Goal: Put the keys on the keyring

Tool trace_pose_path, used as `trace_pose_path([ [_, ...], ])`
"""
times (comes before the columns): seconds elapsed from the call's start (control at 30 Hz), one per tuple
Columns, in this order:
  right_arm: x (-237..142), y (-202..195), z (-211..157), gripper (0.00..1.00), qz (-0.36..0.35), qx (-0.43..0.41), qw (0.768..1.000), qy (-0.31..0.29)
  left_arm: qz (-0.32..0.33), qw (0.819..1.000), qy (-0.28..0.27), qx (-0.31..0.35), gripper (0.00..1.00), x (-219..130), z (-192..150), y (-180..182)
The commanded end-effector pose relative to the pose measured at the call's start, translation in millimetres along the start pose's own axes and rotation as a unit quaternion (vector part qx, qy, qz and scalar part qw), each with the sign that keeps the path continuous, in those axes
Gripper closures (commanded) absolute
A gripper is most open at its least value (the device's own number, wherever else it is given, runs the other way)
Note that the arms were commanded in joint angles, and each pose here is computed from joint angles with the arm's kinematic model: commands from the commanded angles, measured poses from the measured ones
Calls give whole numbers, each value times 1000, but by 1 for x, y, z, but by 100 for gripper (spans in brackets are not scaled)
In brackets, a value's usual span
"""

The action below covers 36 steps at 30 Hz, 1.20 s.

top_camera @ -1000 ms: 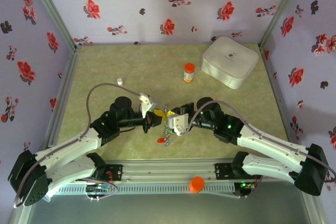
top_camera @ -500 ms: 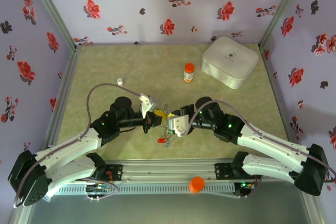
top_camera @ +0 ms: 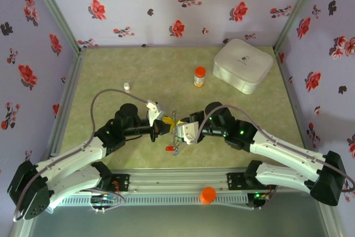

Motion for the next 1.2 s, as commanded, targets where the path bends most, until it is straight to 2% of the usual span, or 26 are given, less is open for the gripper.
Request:
trace_pose_path([
  [0.0,-5,7,4,84,17,23,1000,-5,-6,995,-67,69,100,-7,29,-8],
  [0.03,-6,8,4,76,20,29,999,-4,-7,995,-70,77,100,-7,29,-8],
  [0.1,-9,9,5,70,21,42,999,-7,-1,993,-74,91,100,-8,28,-7],
  [0.2,-16,9,9,68,23,71,997,-16,18,989,-84,123,100,-9,28,-4],
  [0.37,-27,0,9,68,-11,144,989,-40,25,974,-105,200,100,-13,24,-5],
  [0.5,-33,-16,6,68,-66,225,970,-67,16,961,-123,248,100,-15,21,-10],
  [0.77,-25,-14,21,86,-14,244,964,-101,-24,951,-124,284,100,-12,12,-20],
  [0.83,-22,-12,23,85,0,241,965,-104,-29,949,-124,288,100,-12,12,-22],
  [0.93,-19,-10,21,78,6,231,968,-99,-32,948,-123,291,100,-12,10,-23],
  [1.17,-18,-13,21,78,-2,234,967,-101,-41,946,-122,298,100,-11,10,-26],
])
Point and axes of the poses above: each hand's point on the last joint's axis, 136 mm out from that joint toward the fingers, its own x axis out along the fingers, its own y axis along the line the jaws close on, z = x × y, the point moved 3 cm from there along -x, back along the fingers, and after that the axes turned 2 degrees about -x, right-handed, at the moved point
